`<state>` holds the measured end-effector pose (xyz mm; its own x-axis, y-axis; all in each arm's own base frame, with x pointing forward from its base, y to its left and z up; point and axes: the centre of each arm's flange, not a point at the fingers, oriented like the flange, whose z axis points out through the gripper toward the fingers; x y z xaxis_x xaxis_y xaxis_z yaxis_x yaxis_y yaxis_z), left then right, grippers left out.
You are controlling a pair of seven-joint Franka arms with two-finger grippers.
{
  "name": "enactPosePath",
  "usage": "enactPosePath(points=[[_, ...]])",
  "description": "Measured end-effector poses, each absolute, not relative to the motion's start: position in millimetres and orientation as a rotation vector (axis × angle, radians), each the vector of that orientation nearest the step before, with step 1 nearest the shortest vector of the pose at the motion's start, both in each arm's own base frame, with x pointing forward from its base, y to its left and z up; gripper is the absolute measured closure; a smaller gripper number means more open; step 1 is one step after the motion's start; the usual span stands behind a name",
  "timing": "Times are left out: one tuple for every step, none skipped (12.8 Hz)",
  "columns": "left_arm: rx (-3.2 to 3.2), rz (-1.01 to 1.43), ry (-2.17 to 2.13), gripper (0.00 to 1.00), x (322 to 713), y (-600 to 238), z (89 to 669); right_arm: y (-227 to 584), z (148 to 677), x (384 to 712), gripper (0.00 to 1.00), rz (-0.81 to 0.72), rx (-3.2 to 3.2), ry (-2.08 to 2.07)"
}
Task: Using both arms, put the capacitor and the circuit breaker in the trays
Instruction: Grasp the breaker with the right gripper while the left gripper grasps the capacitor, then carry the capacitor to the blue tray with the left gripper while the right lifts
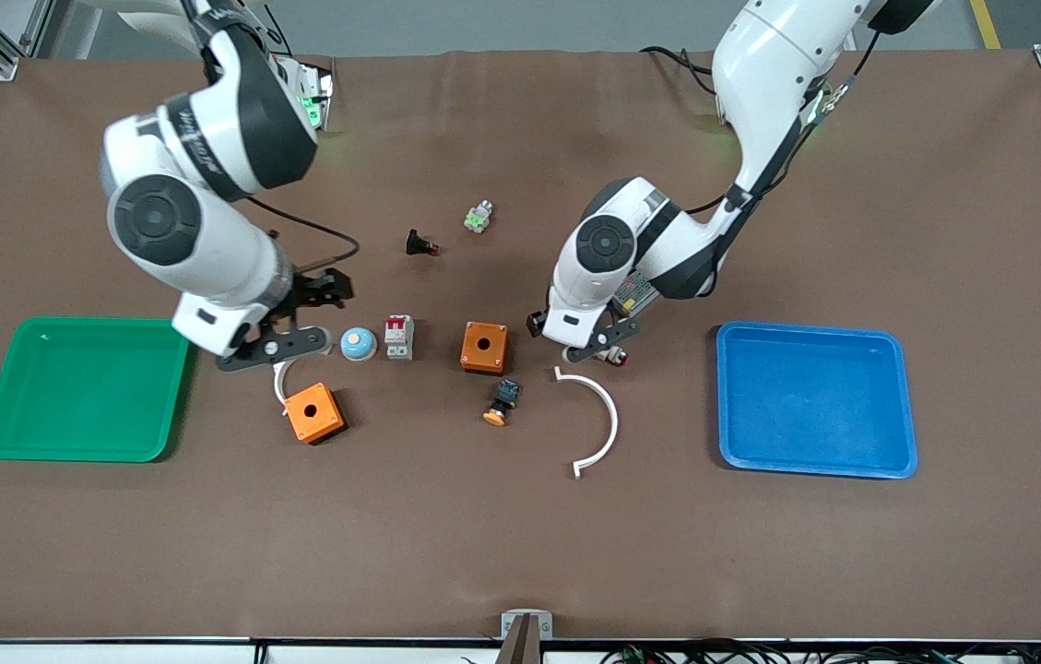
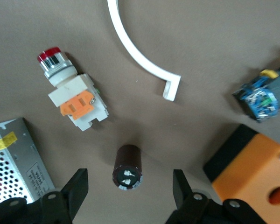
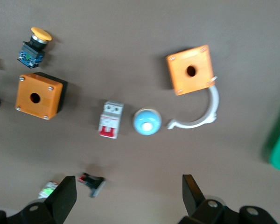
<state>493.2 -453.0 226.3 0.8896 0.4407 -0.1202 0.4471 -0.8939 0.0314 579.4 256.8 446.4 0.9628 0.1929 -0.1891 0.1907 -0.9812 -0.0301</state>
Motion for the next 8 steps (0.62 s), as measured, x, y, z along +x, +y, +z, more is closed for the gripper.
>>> enactPosePath(points=[[3.019, -0.157, 0.711, 0.24, 489, -456, 216, 266, 431, 574, 0.00, 0.311, -3.099, -0.258], [3.035, -0.150, 0.711, 0.26, 485, -457, 209, 274, 413, 568, 0.00, 0.310, -3.101, -0.226], [3.043, -0.151, 0.707, 0.29, 483, -458, 204, 281, 396, 561, 0.00, 0.303, -3.105, -0.205], [3.045, -0.153, 0.705, 0.29, 482, -459, 202, 287, 381, 555, 0.00, 0.291, -3.107, -0.197], [3.047, -0.156, 0.705, 0.31, 482, -459, 201, 291, 367, 550, 0.00, 0.271, -3.106, -0.197], [3.048, -0.158, 0.707, 0.31, 481, -459, 200, 295, 351, 544, 0.00, 0.241, -3.102, -0.203], [3.049, -0.161, 0.713, 0.35, 480, -460, 198, 298, 335, 537, 0.00, 0.207, -3.099, -0.205], [3.050, -0.163, 0.716, 0.35, 479, -460, 197, 300, 320, 530, 0.00, 0.177, -3.096, -0.196]])
